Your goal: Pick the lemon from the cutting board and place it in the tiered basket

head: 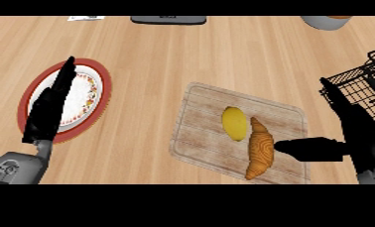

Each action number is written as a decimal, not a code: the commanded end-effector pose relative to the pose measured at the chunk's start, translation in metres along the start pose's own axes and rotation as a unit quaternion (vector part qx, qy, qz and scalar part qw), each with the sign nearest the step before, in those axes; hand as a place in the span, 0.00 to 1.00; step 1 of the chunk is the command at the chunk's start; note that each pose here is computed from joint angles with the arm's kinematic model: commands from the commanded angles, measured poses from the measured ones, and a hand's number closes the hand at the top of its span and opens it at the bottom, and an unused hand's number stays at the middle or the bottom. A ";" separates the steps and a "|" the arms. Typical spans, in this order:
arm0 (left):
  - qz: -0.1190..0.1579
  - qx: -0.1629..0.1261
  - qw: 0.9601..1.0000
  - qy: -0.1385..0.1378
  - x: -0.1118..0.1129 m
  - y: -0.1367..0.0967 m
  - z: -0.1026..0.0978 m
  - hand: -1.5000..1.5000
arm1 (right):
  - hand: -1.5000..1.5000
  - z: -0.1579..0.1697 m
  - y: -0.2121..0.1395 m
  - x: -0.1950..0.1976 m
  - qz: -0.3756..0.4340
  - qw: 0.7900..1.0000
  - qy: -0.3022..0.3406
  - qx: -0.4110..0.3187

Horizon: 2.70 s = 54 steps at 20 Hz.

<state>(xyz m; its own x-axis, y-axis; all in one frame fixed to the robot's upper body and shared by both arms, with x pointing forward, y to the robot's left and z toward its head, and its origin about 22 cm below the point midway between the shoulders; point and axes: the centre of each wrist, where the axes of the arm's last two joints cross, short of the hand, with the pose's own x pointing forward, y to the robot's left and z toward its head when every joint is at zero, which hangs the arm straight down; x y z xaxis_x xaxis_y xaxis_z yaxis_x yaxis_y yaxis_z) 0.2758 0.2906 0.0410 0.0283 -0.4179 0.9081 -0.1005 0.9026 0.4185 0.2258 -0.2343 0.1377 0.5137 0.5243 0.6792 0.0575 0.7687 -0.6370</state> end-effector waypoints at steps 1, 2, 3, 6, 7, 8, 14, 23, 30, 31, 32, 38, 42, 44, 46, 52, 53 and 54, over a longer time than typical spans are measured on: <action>-0.005 -0.011 1.000 -0.002 -0.003 -0.014 0.001 0.50 | 0.00 -0.007 0.006 0.037 0.012 0.994 0.106 0.017; 0.011 -0.007 1.000 -0.001 0.003 -0.004 -0.008 0.50 | 0.00 -0.013 0.012 0.038 0.022 0.993 0.113 0.031; 0.001 -0.003 1.000 0.003 -0.008 -0.010 -0.001 0.50 | 0.00 -0.009 0.014 0.044 0.015 0.992 0.115 0.040; 0.003 -0.001 1.000 -0.002 0.000 0.004 -0.012 0.50 | 0.00 -0.023 0.025 0.048 0.034 0.989 0.137 0.053; 0.001 -0.001 1.000 0.004 -0.008 -0.015 0.000 0.50 | 0.00 -0.020 0.031 0.045 0.051 0.988 0.134 0.057; -0.001 0.006 1.000 -0.001 -0.004 -0.002 -0.009 0.50 | 0.00 -0.023 0.046 0.042 0.053 0.986 0.144 0.064; -0.001 0.010 1.000 0.007 -0.012 -0.003 0.002 0.50 | 0.00 -0.031 0.055 0.043 0.068 0.983 0.157 0.073; 0.004 0.009 1.000 0.001 -0.009 -0.008 -0.007 0.50 | 0.00 -0.034 0.087 0.041 0.130 0.977 0.154 0.063; -0.003 0.020 1.000 0.005 -0.019 0.016 -0.001 0.50 | 0.00 -0.038 0.097 0.054 0.149 0.978 0.140 0.051; -0.004 0.023 1.000 0.008 -0.016 0.016 -0.003 0.50 | 0.00 -0.035 0.104 0.061 0.146 0.980 0.127 0.047; 0.001 0.007 1.000 0.019 -0.017 0.003 0.000 0.50 | 0.00 -0.037 0.108 0.049 0.152 0.977 0.143 0.046; -0.002 0.021 1.000 0.004 -0.018 0.004 -0.006 0.50 | 0.00 -0.043 0.116 0.060 0.149 0.974 0.156 0.067; -0.002 0.008 1.000 0.005 -0.001 0.013 -0.005 0.50 | 0.00 -0.043 0.136 0.042 0.144 0.970 0.184 0.069; 0.007 0.007 1.000 0.011 -0.017 0.017 0.005 0.50 | 0.00 -0.042 0.126 0.046 0.134 0.973 0.177 0.066; 0.006 0.011 1.000 0.005 -0.017 0.013 0.002 0.50 | 0.00 -0.042 0.135 0.048 0.144 0.971 0.179 0.069; 0.012 0.017 1.000 0.006 -0.011 0.003 -0.010 0.50 | 0.00 -0.046 0.143 0.039 0.141 0.968 0.189 0.081; 0.004 0.010 1.000 0.005 -0.014 0.008 -0.002 0.50 | 0.00 -0.044 0.142 0.056 0.145 0.969 0.184 0.076; 0.004 0.015 1.000 0.008 -0.011 0.003 -0.002 0.50 | 0.00 -0.038 0.158 0.049 0.140 0.969 0.189 0.082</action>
<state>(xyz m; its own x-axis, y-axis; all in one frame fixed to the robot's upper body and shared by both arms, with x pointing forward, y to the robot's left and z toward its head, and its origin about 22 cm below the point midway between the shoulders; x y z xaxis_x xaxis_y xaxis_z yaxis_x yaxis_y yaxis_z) 0.2774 0.3018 0.0310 0.0421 -0.4075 0.9122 -0.1275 0.9034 0.4094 0.2928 -0.1200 0.0542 0.6296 0.6530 0.4210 -0.2332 0.6757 -0.6993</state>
